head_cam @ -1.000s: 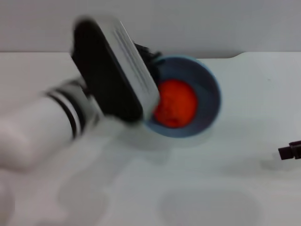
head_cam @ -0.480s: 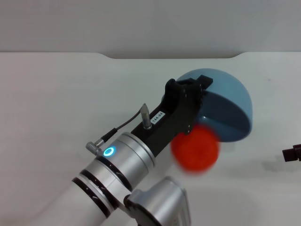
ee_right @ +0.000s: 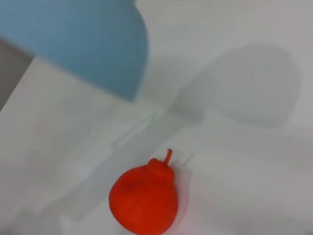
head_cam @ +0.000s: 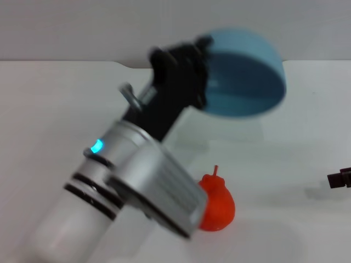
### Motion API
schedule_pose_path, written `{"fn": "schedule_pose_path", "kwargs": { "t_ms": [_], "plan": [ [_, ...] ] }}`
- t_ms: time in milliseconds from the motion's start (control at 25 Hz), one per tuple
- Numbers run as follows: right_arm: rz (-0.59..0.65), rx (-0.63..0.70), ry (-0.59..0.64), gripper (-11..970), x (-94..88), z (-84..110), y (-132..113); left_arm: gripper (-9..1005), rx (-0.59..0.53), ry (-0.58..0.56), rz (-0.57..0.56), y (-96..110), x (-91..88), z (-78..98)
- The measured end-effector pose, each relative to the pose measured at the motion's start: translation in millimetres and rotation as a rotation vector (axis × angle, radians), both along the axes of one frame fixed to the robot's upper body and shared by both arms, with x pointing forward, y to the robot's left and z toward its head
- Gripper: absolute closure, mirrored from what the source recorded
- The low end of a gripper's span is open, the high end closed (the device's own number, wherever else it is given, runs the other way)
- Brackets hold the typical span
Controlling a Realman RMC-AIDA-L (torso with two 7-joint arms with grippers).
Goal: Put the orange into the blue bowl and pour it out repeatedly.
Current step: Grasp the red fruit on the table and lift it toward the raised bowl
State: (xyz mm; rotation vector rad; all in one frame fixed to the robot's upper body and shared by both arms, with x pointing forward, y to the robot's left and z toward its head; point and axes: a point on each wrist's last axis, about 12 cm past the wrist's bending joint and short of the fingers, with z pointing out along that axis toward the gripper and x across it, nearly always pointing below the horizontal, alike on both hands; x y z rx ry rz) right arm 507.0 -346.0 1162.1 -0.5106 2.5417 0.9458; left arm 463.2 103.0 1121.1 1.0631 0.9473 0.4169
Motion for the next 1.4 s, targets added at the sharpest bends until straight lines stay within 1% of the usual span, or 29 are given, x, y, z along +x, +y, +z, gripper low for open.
{"fn": "schedule_pose_path", "kwargs": {
  "t_ms": [120, 200, 240, 360, 440, 520, 640, 680, 720, 800, 840, 920, 960, 1040, 1160, 1280, 1400],
  "plan": [
    [0.007, -0.001, -0.006, 379, 2.0, 0.5, 2.5, 998, -0.161, 0.118, 0.039, 7.4, 11.7, 20.1],
    [0.012, -0.001, -0.012, 379, 3.8, 1.4, 3.9, 998, -0.230, 0.218, 0.043, 13.8, 20.6, 32.5],
    [0.014, -0.001, -0.016, 379, 5.2, 2.1, 4.9, 998, -0.249, 0.277, 0.034, 16.5, 24.7, 36.6],
    [0.017, -0.004, -0.033, 380, 9.2, 3.2, 7.1, 998, -0.276, 0.517, -0.034, 26.8, 40.1, 45.1],
    [0.032, -0.010, -0.055, 380, 11.4, 2.2, 10.1, 998, -0.285, 0.670, -0.079, 33.1, 51.0, 48.2],
    [0.057, -0.017, -0.082, 380, 12.8, 0.7, 13.5, 998, -0.293, 0.812, -0.101, 41.3, 62.3, 50.6],
    [0.100, -0.027, -0.118, 380, 15.5, -1.0, 20.0, 998, -0.318, 1.018, -0.085, 57.9, 80.5, 54.8],
    [0.112, -0.030, -0.125, 380, 16.7, -1.6, 22.4, 998, -0.338, 1.088, -0.065, 67.0, 87.5, 58.1],
    [0.123, -0.032, -0.129, 380, 17.9, -2.3, 24.7, 998, -0.348, 1.134, -0.058, 70.8, 89.6, 58.9],
    [0.139, -0.041, -0.134, 380, 20.9, -4.5, 29.4, 997, -0.405, 1.251, -0.012, 89.8, 98.3, 63.5],
    [0.150, -0.046, -0.138, 380, 22.5, -6.1, 32.1, 997, -0.423, 1.288, 0.010, 96.9, 100.9, 64.5],
    [0.167, -0.058, -0.148, 380, 25.4, -9.6, 36.8, 997, -0.480, 1.376, 0.092, 120.5, 106.1, 65.7],
    [0.173, -0.063, -0.153, 380, 27.2, -12.1, 39.6, 997, -0.491, 1.411, 0.136, 130.2, 106.0, 64.2],
    [0.178, -0.067, -0.156, 380, 31.5, -17.7, 45.2, 997, -0.506, 1.458, 0.220, 147.4, 104.2, 60.5],
    [0.194, -0.035, -0.163, 379, 39.8, -29.2, 56.8, 998, -0.524, 1.520, 0.366, 172.9, 96.5, 54.8],
    [0.260, 0.038, -0.181, 379, 44.3, -40.6, 71.8, 998, -0.528, 1.566, 0.465, 188.6, 87.5, 51.7],
    [0.326, 0.117, -0.204, 379, 49.5, -49.4, 89.7, 997, -0.513, 1.586, 0.520, 195.6, 80.5, 52.3]
  ]
}}
